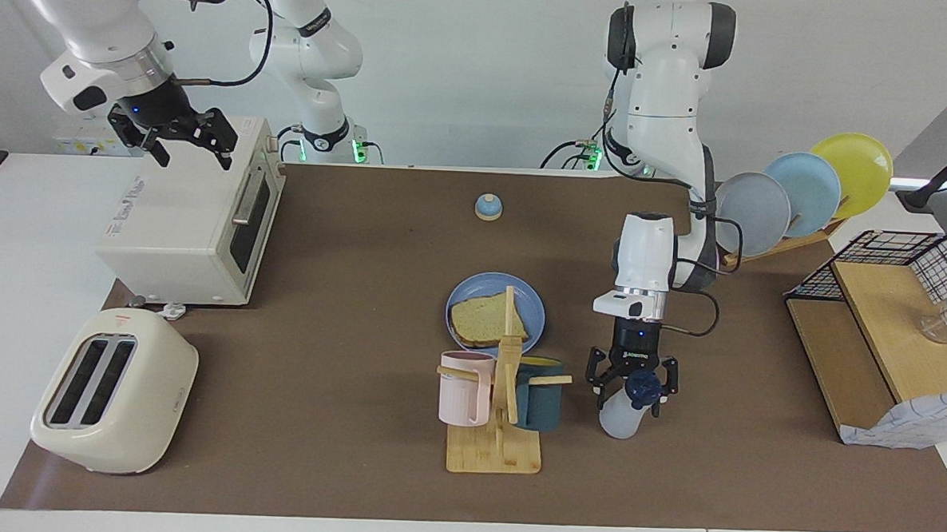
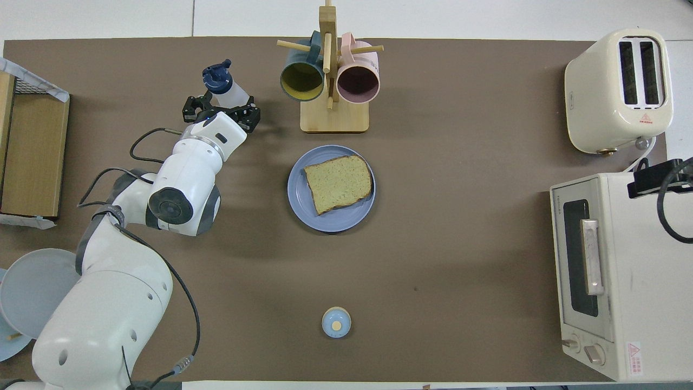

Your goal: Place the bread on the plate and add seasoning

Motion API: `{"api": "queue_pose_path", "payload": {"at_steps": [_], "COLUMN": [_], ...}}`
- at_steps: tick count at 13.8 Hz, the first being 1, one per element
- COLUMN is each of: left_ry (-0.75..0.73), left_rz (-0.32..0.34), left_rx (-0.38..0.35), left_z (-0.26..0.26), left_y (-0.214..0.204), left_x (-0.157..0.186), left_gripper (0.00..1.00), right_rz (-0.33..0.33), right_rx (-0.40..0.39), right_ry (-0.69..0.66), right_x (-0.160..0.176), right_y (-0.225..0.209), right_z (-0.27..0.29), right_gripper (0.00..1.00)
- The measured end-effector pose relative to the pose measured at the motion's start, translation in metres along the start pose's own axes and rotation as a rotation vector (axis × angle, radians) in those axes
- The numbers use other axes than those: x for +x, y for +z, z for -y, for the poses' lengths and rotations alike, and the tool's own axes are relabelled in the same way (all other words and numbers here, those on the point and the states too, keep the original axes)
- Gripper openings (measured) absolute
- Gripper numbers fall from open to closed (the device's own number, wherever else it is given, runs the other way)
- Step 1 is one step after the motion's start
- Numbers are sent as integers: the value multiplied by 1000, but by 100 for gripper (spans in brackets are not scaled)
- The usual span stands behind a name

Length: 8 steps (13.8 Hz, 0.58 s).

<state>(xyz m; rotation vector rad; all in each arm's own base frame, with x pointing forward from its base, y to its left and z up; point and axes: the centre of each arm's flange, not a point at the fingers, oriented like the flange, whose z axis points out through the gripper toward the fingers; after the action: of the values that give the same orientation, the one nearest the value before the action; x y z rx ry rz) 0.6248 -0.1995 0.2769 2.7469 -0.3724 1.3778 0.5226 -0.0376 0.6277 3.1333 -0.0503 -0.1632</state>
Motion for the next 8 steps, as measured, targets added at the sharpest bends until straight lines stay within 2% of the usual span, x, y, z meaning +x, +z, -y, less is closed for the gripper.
{"api": "queue_pose_path", "payload": {"at_steps": [5, 8], "left_ry": [-6, -30], "left_rz": [13, 15], "left_rx": [3, -1], "left_z": [3, 9], "left_y": [-3, -24], "left_x": [-8, -7], "left_gripper": [100, 100], "right_rz": [0, 0], "right_rx": [0, 0], "right_ry": [0, 0], "right_x": [0, 0], "right_y": [0, 0], "right_z": [0, 0], "right_gripper": [100, 100]}}
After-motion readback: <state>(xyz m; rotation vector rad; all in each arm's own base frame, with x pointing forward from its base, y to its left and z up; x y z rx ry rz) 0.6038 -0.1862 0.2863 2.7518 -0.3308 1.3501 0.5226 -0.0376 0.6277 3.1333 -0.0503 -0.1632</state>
